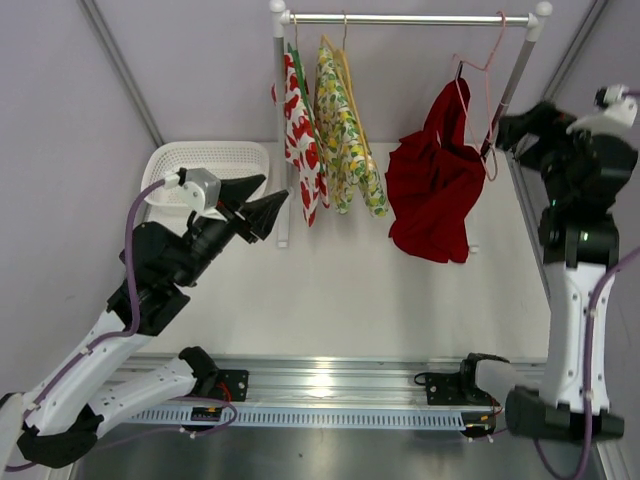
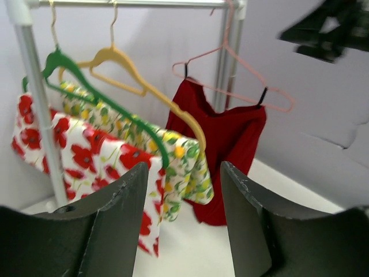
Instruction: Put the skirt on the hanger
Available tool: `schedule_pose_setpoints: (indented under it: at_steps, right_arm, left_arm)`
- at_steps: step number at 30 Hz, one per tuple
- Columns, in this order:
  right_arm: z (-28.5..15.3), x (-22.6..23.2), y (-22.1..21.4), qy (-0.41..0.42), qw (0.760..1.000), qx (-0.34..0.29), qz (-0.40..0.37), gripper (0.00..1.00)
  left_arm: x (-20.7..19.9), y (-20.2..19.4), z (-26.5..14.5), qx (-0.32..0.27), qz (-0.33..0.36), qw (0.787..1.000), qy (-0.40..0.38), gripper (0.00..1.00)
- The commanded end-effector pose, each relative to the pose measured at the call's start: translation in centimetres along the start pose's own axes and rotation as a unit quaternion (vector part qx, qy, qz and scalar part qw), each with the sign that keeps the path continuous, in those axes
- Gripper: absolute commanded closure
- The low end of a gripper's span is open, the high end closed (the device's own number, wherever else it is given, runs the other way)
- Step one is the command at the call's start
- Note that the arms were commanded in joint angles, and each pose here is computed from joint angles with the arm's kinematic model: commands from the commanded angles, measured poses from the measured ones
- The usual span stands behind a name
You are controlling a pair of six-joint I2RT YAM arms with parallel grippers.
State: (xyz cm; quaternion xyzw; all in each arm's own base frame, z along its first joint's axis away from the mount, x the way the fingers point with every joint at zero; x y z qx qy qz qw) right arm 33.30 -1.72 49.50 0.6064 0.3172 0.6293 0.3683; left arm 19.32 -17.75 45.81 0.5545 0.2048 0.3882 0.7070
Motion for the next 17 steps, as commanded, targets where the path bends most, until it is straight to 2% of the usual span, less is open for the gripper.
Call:
schedule_pose_setpoints:
  at_steps: [1, 2, 3, 8, 11, 17]
  right_arm:
    - [-4.4, -1.3, -5.0, -0.005, 0.998, 0.049, 0.046, 0.01]
    - [-6.9, -1.1, -5.4, 0.007, 0.998, 0.038, 0.044, 0.01]
    - [-7.2, -3.3, -9.1, -0.023, 0.996, 0.074, 0.052, 0.01]
    - [-10.6, -4.7, -15.0, -0.022, 0.986, 0.147, 0.072, 0.01]
    - [-11.6, -6.4, -16.0, -0.072, 0.985, 0.142, 0.067, 0.01]
    - [-11.8, -6.2, -16.2, -0.066, 0.984, 0.149, 0.068, 0.0]
  left_arm:
    - [0.9, -2.9, -1.4, 0.044, 0.017, 0.998, 0.038, 0.41]
    - [1.2, -3.5, -1.7, 0.056, 0.018, 0.997, 0.049, 0.41]
    - [1.3, -3.9, -2.0, 0.061, 0.017, 0.996, 0.056, 0.41]
    - [1.4, -6.8, -3.5, 0.104, 0.016, 0.992, 0.067, 0.42]
    - [1.5, -8.3, -4.5, 0.124, 0.02, 0.989, 0.077, 0.42]
    - [1.2, -9.6, -5.1, 0.138, 0.017, 0.988, 0.072, 0.42]
Point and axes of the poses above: each gripper's point midway between its finger pads, its own z axis out along the fingers, its own x axis along the line the jaws close on, y = z × x, the point moved 4 cm from there along -z, back along the fingers, and after that the axes turned 12 degrees about z, right-handed, at the moved point
